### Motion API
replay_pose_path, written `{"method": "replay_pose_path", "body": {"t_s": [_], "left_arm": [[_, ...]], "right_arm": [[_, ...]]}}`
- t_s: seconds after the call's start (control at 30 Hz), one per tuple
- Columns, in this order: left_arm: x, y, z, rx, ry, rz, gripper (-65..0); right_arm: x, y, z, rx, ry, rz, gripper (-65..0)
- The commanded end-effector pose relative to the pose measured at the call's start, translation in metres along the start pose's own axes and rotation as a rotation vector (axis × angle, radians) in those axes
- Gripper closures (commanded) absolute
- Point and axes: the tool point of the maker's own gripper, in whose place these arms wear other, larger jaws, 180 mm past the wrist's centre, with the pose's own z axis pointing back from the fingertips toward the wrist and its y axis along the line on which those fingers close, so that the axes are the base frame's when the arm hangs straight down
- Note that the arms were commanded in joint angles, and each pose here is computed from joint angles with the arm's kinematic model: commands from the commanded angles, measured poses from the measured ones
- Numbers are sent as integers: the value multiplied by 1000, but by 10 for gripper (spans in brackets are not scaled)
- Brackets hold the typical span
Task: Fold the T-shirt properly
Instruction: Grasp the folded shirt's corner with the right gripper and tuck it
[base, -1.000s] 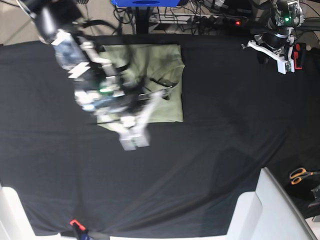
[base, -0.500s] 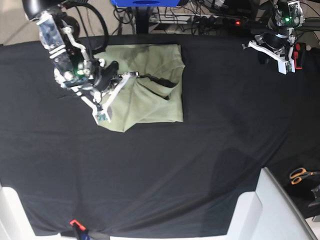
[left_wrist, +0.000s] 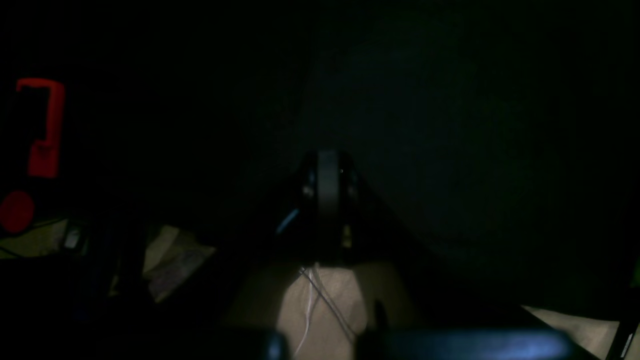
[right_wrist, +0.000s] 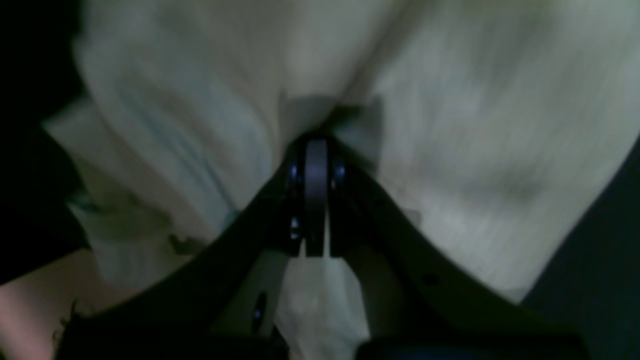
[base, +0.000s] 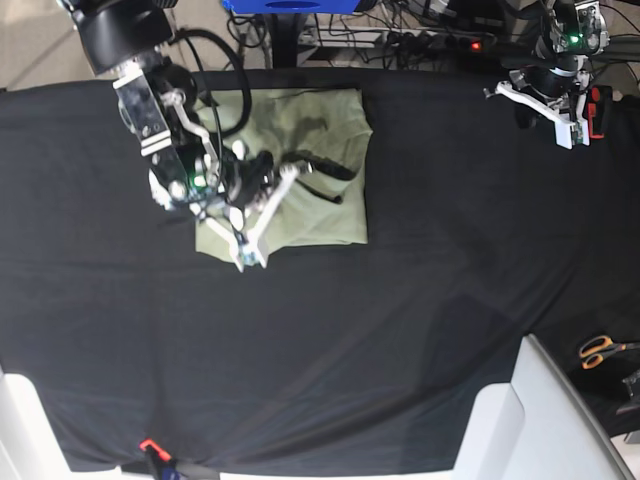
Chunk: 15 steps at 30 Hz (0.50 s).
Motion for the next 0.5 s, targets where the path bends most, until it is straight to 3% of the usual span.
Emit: {"method": "replay_pose_path", "body": {"t_s": [0.0, 0.23, 0.47], "left_arm": [[10, 3, 2, 5, -34, -6, 0], [10, 3, 2, 5, -34, -6, 0], [10, 3, 2, 5, -34, -6, 0]], "right_arm": [[19, 5, 5, 14, -44, 11, -2], [55, 24, 6, 48, -83, 15, -2], [86, 38, -18, 63, -116, 14, -2]]}}
